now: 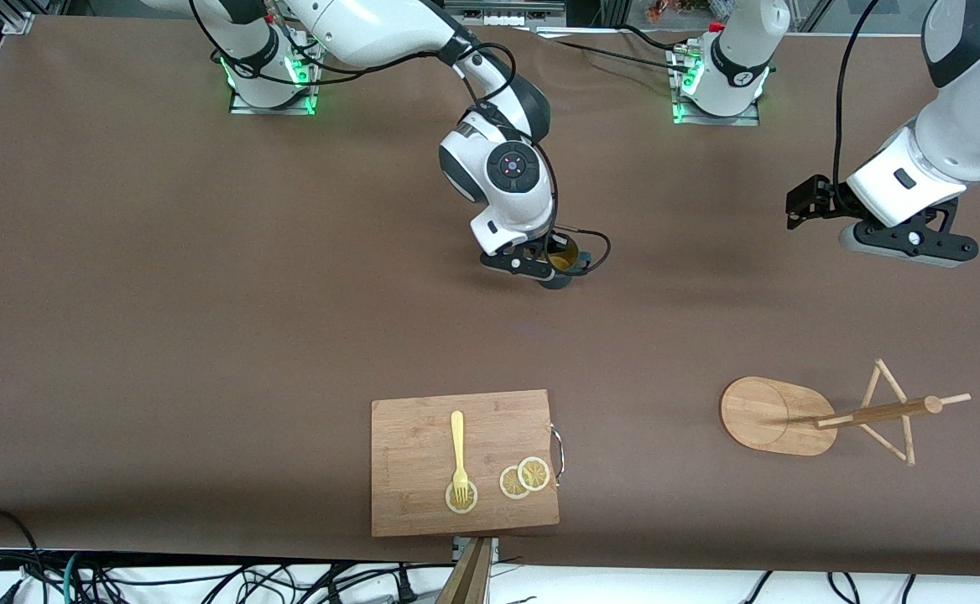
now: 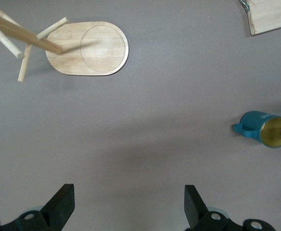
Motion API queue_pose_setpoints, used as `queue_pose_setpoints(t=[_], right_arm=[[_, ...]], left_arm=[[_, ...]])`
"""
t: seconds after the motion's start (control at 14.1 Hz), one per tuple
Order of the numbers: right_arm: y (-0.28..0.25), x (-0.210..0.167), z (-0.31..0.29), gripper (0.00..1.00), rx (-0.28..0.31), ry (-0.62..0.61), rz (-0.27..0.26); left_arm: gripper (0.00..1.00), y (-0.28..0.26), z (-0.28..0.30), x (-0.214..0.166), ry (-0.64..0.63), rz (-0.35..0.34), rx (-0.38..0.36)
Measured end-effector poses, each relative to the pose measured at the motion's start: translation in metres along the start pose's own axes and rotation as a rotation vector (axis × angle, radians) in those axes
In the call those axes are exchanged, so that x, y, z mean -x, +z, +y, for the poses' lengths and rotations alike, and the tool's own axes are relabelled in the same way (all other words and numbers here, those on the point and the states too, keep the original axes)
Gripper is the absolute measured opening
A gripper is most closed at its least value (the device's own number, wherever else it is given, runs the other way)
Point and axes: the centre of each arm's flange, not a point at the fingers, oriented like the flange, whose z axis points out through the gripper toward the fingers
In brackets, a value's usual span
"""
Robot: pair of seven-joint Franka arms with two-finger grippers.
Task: Pass cup and hang on rack
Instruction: 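Lower the mug, open the right gripper while the left gripper approaches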
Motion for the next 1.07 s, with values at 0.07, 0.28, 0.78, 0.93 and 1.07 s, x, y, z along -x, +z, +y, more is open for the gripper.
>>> queue_pose_setpoints(t=[0.07,0.28,0.78,0.93,1.07], right_arm=[[-0.002,0.000,-0.002,0.28,-0.004,-0.001,0.002],[-0.023,-0.001,-0.010,0.57,-0.004,-0.007,-0.002],[-0.102,-0.067,0.025,1.00,0.104,-0.194,-0.036],[-0.120,-0.104,0.056,1.00,0.139,-0.262,-0.045],[-0.149,-0.135,0.082,1.00,0.156,-0.331,-0.023]], left_arm=[[1.00,0.001,0.001,0.000,0.027,-0.006,0.001],[1.00,0.008,0.005,0.002,0.079,-0.050,0.006],[1.00,0.031,-0.015,0.010,0.344,-0.126,0.079],[1.00,0.043,-0.055,0.014,0.439,-0.123,0.142],[1.00,0.060,-0.103,0.019,0.565,-0.106,0.208]])
